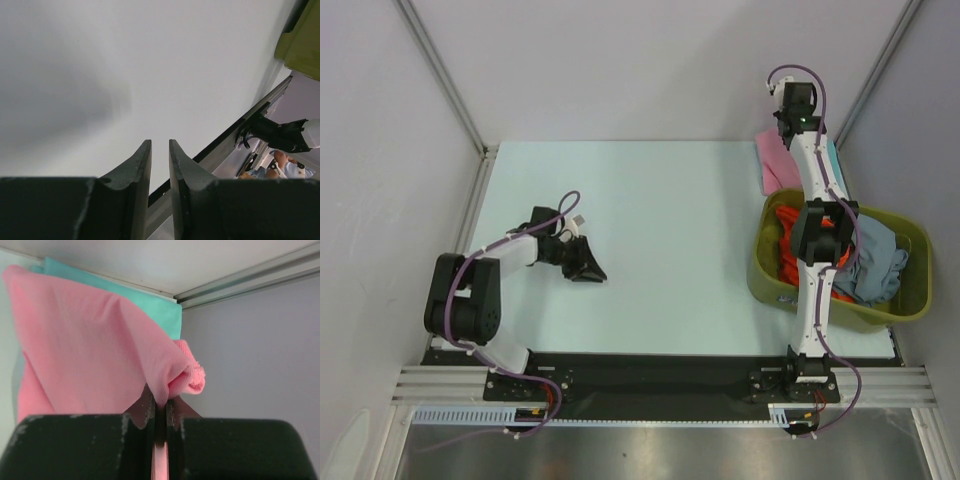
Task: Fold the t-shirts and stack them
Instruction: Neatly place the folded tshirt to the corner
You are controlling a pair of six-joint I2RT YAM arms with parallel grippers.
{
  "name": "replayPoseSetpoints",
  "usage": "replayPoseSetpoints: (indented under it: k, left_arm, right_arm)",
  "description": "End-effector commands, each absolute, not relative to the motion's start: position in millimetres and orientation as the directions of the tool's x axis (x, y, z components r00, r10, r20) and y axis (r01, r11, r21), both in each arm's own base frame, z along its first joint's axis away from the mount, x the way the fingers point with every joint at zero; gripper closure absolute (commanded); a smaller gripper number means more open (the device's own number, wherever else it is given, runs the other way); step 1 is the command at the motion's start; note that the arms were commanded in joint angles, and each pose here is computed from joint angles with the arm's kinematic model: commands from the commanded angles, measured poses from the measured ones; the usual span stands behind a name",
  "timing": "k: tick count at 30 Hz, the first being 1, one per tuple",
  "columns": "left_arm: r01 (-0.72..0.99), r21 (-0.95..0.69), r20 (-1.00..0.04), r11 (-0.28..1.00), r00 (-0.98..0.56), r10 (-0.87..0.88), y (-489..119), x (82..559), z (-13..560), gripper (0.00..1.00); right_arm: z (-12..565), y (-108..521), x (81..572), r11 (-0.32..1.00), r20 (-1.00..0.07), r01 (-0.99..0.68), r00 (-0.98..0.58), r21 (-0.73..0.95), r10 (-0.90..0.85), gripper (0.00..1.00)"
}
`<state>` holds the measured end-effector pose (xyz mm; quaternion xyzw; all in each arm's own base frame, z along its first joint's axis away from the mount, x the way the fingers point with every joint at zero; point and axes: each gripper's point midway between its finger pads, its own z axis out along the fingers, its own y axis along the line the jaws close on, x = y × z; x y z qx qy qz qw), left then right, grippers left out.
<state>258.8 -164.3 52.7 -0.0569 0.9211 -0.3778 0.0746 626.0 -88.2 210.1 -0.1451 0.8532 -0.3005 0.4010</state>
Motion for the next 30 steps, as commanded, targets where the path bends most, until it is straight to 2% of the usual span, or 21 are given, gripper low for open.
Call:
replayPoseSetpoints:
  k: [1, 17, 20, 23, 24, 26, 27, 29, 30]
  left_arm:
    - [-0.017, -0.697, -0.136, 0.717, -0.978, -0.156, -160.4, 273.1, 57.5, 0.74]
    - [-0.066, -0.655, -0.094, 0.753, -0.981, -0.167, -155.3, 283.9, 51.7, 0.73]
    - [-0.076, -0.648, -0.084, 0.758, -0.982, -0.170, -154.3, 283.7, 51.8, 0.73]
    - [-0.077, -0.640, -0.086, 0.765, -0.981, -0.171, -152.9, 284.4, 54.8, 0.72]
    - [-0.073, -0.639, -0.092, 0.766, -0.981, -0.171, -152.8, 285.3, 56.2, 0.72]
    - [-0.075, -0.644, -0.095, 0.761, -0.980, -0.177, -153.7, 287.0, 61.5, 0.72]
    - [-0.068, -0.649, -0.106, 0.758, -0.978, -0.179, -154.9, 288.8, 65.8, 0.72]
    - [-0.056, -0.663, -0.130, 0.746, -0.974, -0.188, -157.5, 295.7, 75.3, 0.72]
    - [-0.044, -0.674, -0.144, 0.737, -0.971, -0.189, -159.3, 297.7, 81.7, 0.71]
  right_arm:
    - [252.1, -106.9, 648.6, 0.772, -0.698, 0.123, -0.532, -0.624, -0.480, 1.00]
    - [171.5, -172.2, 688.6, 0.770, -0.759, 0.263, -0.516, -0.581, -0.397, 1.00]
    - [164.3, -192.4, 688.4, 0.731, -0.775, 0.356, -0.515, -0.582, -0.366, 0.99]
    - [185.0, -209.4, 682.8, 0.689, -0.814, 0.468, -0.480, -0.554, -0.327, 0.51]
    - [194.8, -203.8, 683.5, 0.694, -0.822, 0.471, -0.465, -0.545, -0.330, 0.42]
    - [222.0, -191.7, 681.7, 0.691, -0.834, 0.486, -0.435, -0.536, -0.341, 0.29]
    - [249.9, -177.1, 678.0, 0.682, -0.841, 0.501, -0.408, -0.532, -0.356, 0.17]
    - [270.8, -161.6, 674.2, 0.693, -0.846, 0.492, -0.387, -0.526, -0.368, 0.03]
    - [295.0, -149.4, 670.0, 0.707, -0.852, 0.479, -0.356, -0.519, -0.384, 0.00]
